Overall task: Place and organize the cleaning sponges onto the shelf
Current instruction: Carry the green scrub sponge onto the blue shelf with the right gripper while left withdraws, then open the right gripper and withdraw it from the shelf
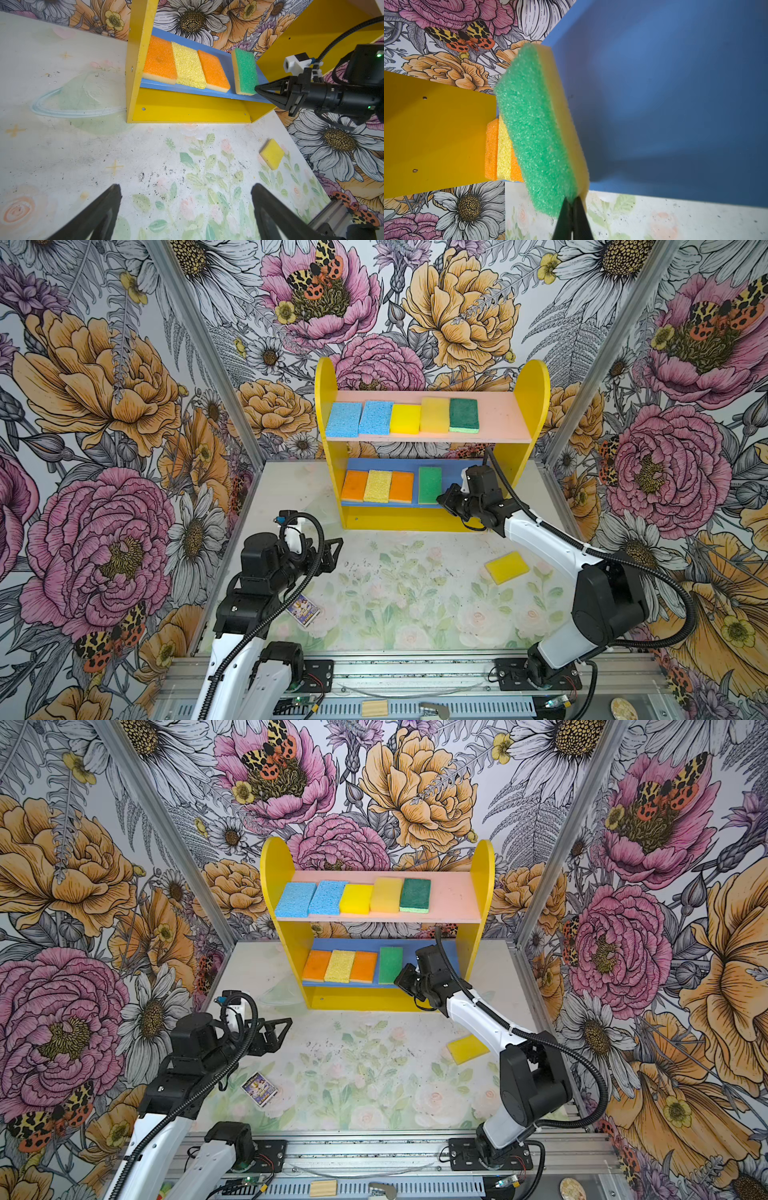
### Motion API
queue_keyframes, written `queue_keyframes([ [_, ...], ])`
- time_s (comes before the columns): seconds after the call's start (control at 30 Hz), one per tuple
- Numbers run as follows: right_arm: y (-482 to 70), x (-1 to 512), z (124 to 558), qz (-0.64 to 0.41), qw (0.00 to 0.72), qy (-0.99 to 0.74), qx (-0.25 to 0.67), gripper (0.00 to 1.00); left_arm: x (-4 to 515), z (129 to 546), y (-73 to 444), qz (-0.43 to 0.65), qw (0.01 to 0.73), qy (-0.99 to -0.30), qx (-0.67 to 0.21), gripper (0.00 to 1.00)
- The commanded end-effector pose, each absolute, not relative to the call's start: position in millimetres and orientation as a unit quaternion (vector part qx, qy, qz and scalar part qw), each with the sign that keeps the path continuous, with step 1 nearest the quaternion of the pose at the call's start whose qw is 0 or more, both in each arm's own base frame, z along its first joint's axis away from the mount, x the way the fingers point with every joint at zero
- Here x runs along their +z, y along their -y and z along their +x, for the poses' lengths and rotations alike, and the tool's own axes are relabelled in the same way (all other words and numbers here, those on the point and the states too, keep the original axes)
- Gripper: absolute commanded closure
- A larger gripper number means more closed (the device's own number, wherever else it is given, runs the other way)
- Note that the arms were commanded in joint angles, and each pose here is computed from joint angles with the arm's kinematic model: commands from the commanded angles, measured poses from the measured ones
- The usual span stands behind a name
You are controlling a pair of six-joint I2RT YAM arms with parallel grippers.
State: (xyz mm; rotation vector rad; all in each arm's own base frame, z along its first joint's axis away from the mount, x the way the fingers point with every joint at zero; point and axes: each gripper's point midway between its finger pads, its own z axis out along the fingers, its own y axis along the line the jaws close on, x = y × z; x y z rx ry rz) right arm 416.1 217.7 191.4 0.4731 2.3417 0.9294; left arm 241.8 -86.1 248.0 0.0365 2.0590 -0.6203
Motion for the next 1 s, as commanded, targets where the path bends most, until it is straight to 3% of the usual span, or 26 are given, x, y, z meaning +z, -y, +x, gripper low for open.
queue_keyframes([
  [0.0, -217.7, 199.1, 429.2, 0.175, 0.300, -0.872, 0.345, 0.95, 240.8, 241.2, 83.6, 0.017, 0.472, -0.848, -0.241, 0.01],
  [0.37, -221.0, 192.2, 436.9, 0.177, 0.296, -0.874, 0.343, 0.72, 240.7, 241.3, 83.0, 0.016, 0.473, -0.848, -0.239, 0.01],
  [0.97, -217.6, 189.5, 432.4, 0.180, 0.298, -0.874, 0.340, 0.55, 241.1, 241.2, 82.3, 0.015, 0.474, -0.847, -0.238, 0.01],
])
